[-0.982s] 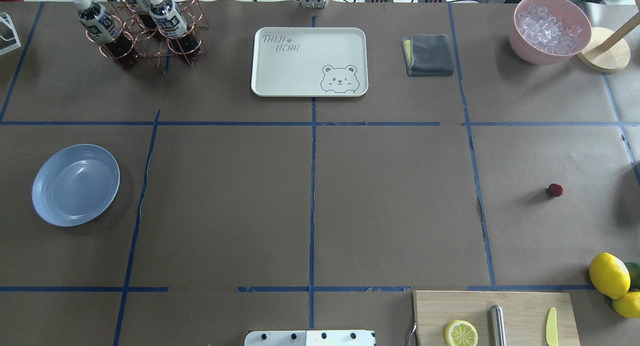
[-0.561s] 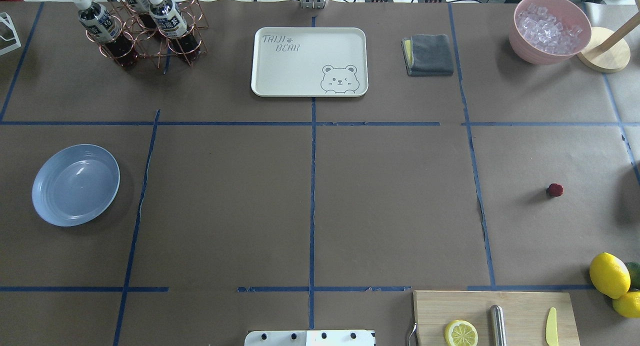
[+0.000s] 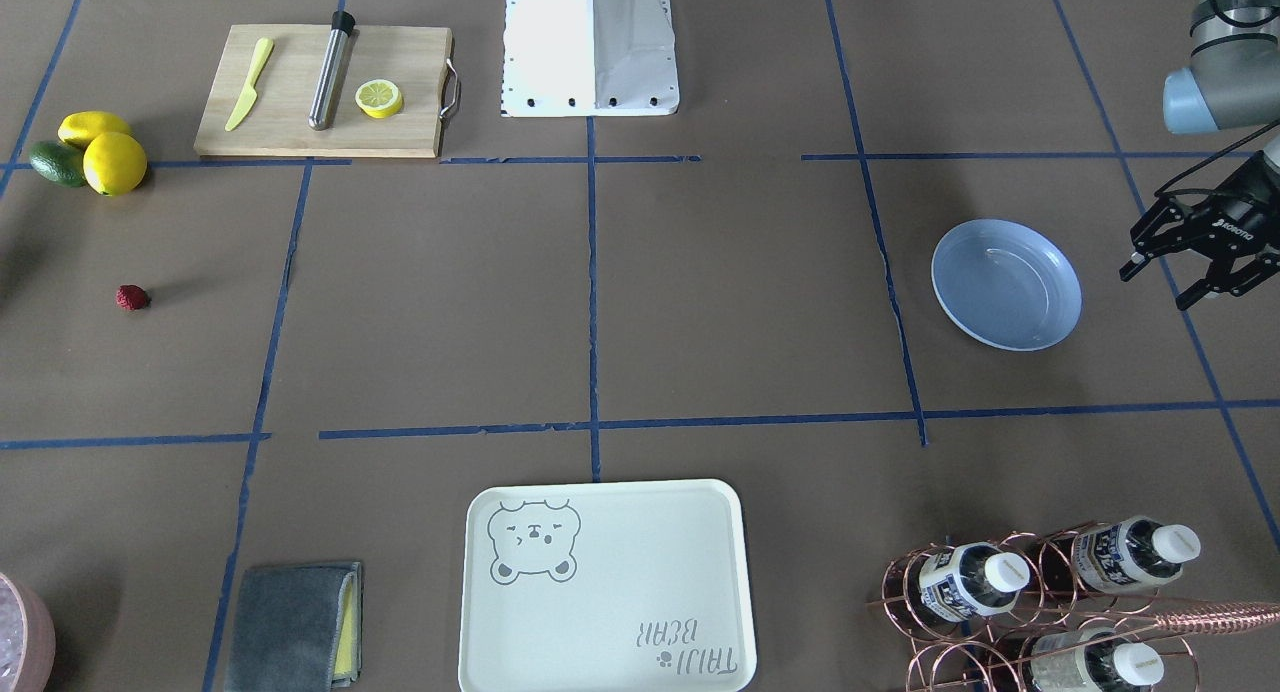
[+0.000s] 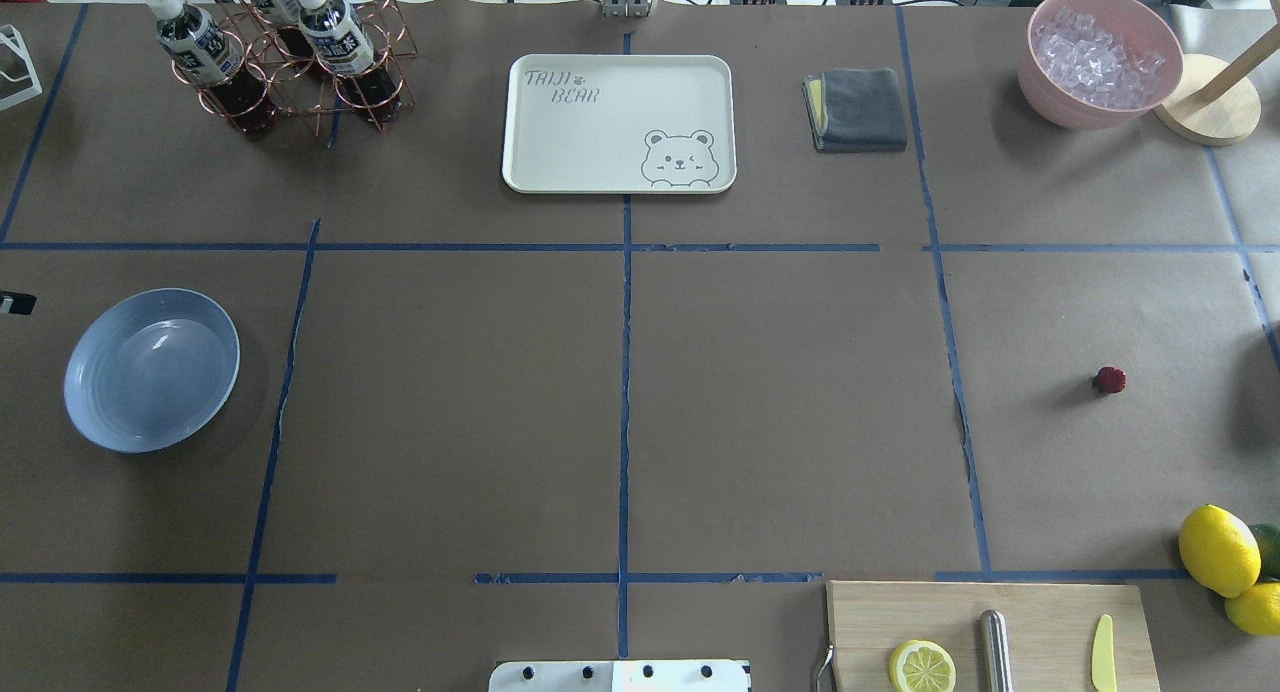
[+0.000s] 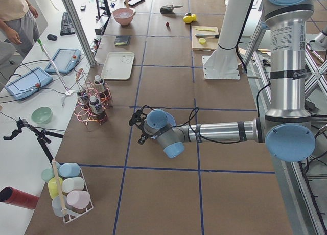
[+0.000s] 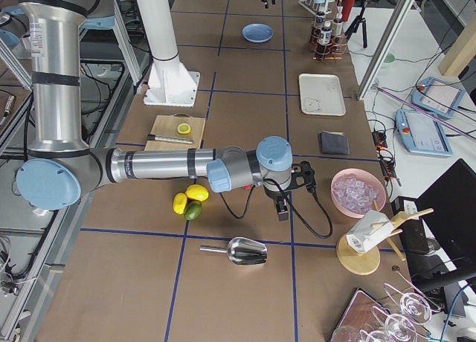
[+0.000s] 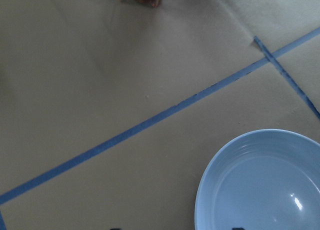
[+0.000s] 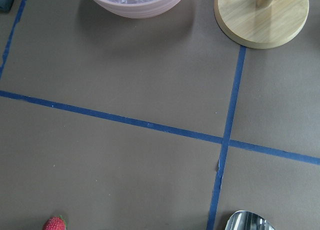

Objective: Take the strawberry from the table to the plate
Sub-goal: 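Reach the left gripper to the rim of the light blue plate and grasp it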

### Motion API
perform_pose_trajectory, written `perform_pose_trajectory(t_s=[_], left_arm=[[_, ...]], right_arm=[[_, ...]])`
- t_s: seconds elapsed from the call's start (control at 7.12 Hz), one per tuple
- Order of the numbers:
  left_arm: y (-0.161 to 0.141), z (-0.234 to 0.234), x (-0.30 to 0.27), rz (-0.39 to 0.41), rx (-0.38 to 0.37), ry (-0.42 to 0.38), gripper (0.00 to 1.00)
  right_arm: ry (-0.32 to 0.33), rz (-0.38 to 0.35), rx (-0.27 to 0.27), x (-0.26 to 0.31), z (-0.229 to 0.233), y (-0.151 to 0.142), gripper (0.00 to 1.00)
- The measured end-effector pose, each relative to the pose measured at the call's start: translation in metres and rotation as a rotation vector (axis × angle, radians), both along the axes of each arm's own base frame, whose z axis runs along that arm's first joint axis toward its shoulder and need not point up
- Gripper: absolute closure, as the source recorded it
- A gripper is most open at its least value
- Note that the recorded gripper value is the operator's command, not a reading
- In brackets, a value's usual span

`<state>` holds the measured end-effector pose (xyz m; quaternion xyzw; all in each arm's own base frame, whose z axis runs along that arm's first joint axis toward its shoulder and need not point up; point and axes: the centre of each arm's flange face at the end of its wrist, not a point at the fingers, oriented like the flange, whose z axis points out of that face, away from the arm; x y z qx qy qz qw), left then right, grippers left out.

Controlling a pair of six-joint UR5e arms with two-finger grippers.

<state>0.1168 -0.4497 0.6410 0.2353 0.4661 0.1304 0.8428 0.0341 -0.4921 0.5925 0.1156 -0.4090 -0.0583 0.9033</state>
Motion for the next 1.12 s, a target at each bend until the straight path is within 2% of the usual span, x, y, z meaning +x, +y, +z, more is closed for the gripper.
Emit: perform_pose_trajectory(t_s=[0.28,0.56,0.84,0.98,1.12], left_arm=[[0.023,0.021,0.022,-0.052,-0.080,0.039,0.36],[0.035,0.024,0.044,-0.036,-0.115,0.054,0.38],[0.043,0.025,0.062,-0.025,-0.146,0.062,0.58],[0.045,0.027,0.068,-0.029,-0.155,0.059,0.74],[0.046,0.029,0.070,-0.032,-0.162,0.057,1.00]], right_arm=[[0.000,0.000,0.000,0.000,0.000,0.000,0.00],[0.000,0.000,0.000,0.000,0.000,0.001,0.00],[0.001,-0.001,0.000,0.000,0.000,0.001,0.00],[0.002,-0.001,-0.001,0.000,0.001,0.001,0.00],[0.002,0.000,-0.002,0.000,0.001,0.001,0.00]])
